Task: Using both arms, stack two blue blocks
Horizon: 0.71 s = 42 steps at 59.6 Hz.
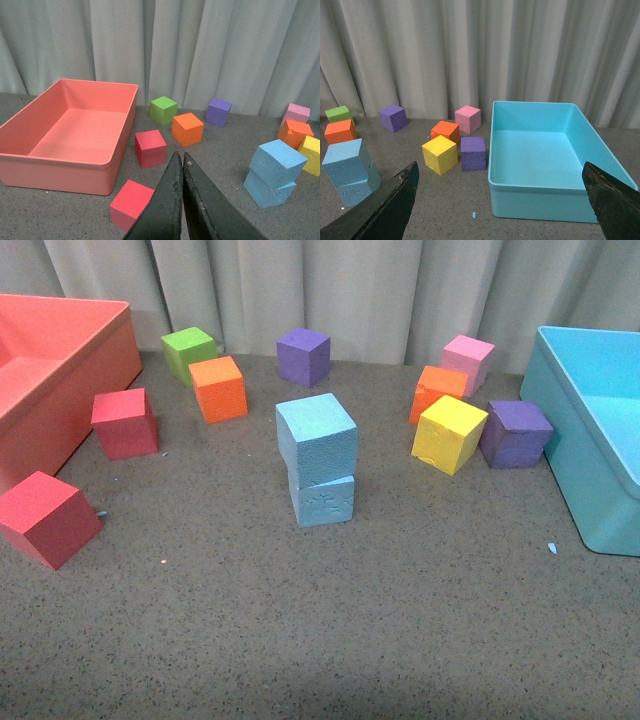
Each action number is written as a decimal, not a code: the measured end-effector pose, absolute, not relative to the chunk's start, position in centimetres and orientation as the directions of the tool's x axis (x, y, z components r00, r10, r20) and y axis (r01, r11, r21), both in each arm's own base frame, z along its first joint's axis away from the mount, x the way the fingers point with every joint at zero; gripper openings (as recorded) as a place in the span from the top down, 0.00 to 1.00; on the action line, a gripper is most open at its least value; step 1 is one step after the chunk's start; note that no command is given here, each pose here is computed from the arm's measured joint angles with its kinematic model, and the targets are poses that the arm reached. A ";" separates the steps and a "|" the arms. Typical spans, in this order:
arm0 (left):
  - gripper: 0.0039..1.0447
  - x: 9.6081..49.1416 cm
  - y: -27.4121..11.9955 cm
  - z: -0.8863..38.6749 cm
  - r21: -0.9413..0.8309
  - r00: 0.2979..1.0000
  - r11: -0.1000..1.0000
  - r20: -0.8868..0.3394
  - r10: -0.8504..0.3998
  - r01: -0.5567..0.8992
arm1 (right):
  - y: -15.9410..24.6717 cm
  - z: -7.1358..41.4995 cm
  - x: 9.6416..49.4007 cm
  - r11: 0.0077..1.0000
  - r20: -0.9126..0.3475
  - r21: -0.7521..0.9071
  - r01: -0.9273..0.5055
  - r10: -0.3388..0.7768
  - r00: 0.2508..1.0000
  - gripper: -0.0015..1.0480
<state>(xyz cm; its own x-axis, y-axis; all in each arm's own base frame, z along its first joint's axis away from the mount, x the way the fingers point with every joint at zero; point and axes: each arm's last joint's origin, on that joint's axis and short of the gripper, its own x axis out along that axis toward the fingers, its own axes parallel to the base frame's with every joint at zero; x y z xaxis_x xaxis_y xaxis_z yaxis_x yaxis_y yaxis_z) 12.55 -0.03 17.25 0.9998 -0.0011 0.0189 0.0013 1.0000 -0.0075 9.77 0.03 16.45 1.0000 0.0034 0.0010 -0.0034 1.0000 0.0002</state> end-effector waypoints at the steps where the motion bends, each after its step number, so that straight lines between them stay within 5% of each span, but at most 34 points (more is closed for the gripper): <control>1: 0.97 12.4 0.0 17.3 -0.007 1.000 1.000 0.019 -0.001 0.001 | 0.0 16.4 9.8 1.000 0.001 0.000 -0.003 0.003 1.000 0.09; 42: 0.97 10.5 0.0 17.2 -0.007 1.000 1.000 0.017 -0.001 0.001 | 0.0 16.4 9.8 1.000 0.001 0.000 -0.003 0.003 1.000 0.09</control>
<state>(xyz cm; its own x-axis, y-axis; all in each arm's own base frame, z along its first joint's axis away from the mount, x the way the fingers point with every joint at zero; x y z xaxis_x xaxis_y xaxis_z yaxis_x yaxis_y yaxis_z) 10.55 -0.02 17.20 0.9999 -0.0008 0.0166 0.0009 1.0000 -0.0075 9.77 0.03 16.45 1.0000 0.0034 0.0010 -0.0034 1.0000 0.0002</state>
